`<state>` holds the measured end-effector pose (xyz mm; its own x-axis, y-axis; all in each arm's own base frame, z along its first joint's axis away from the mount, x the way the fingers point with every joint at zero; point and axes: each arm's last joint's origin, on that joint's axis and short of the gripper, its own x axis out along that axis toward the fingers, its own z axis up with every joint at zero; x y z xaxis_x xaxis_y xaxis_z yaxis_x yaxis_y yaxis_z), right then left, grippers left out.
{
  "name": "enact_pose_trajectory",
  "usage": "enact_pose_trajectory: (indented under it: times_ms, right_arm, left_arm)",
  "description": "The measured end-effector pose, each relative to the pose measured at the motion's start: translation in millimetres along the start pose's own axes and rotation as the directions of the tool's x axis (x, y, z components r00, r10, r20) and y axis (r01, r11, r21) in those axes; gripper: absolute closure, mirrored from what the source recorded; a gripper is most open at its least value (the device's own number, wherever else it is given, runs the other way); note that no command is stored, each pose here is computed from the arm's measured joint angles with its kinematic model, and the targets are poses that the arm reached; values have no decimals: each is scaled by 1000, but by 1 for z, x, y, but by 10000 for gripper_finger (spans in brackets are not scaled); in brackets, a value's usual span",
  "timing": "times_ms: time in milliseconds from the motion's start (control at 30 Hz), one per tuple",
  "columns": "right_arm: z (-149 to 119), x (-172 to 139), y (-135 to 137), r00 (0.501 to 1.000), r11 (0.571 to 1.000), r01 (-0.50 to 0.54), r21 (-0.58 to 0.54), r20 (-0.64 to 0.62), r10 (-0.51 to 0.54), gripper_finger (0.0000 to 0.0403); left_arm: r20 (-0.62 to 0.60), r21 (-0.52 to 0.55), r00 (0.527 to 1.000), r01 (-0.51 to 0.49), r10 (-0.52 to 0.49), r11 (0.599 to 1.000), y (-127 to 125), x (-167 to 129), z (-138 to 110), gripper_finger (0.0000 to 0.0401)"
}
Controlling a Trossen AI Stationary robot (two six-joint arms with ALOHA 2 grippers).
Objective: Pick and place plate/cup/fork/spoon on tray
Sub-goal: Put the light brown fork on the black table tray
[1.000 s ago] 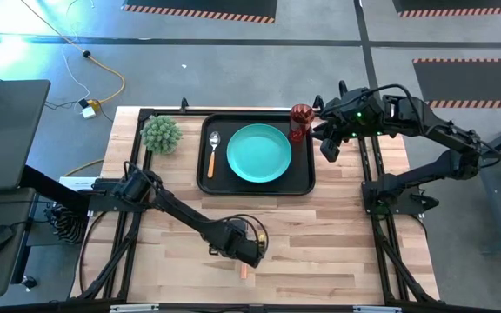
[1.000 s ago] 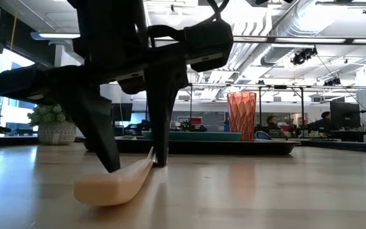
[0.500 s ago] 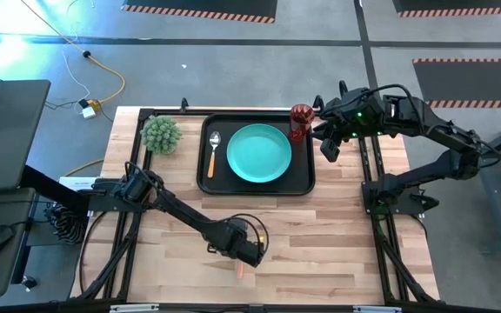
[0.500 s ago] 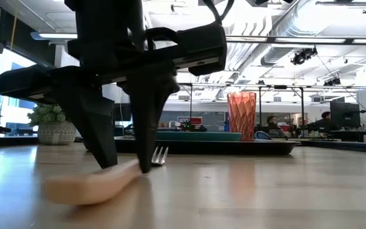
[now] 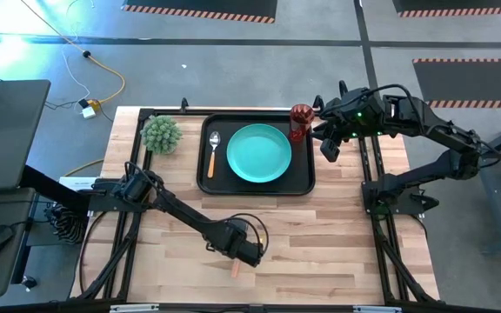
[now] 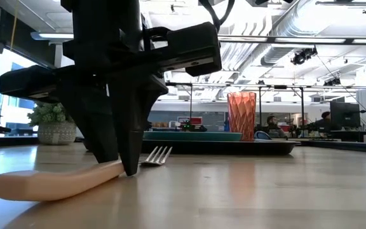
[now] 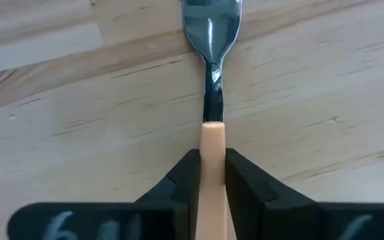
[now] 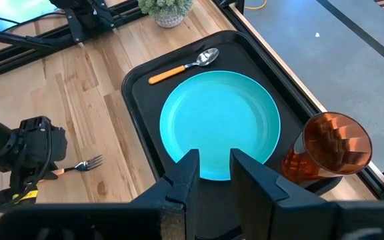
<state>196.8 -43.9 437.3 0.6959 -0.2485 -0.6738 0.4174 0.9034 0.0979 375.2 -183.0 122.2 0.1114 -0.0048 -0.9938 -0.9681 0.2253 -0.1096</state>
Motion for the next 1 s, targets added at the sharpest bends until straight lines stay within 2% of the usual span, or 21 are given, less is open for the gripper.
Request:
enact_pose_trajectory:
  times_ms: [267,367,567,733,1000]
  right_arm:
    - [0,0,0,1000,1000,0,0,0,0,328]
    - [0,0,0,1000,1000,0,0,0,0,328]
    - [0,0,0,1000,1000,0,0,0,0,328]
    - [0,0,0,1000,1000,0,0,0,0,328]
    - [0,0,0,1000,1000,0,0,0,0,328]
  left_arm:
    - [10,4,998,66,-66,998,-1,-17,0,361]
    - [48,9,997,59,-59,998,2,-26,4,361]
    - [47,30,992,118,-119,993,0,-48,13,359]
    - [60,52,989,134,-137,990,1,-65,30,359]
    - [116,90,988,96,-106,991,8,-87,70,358]
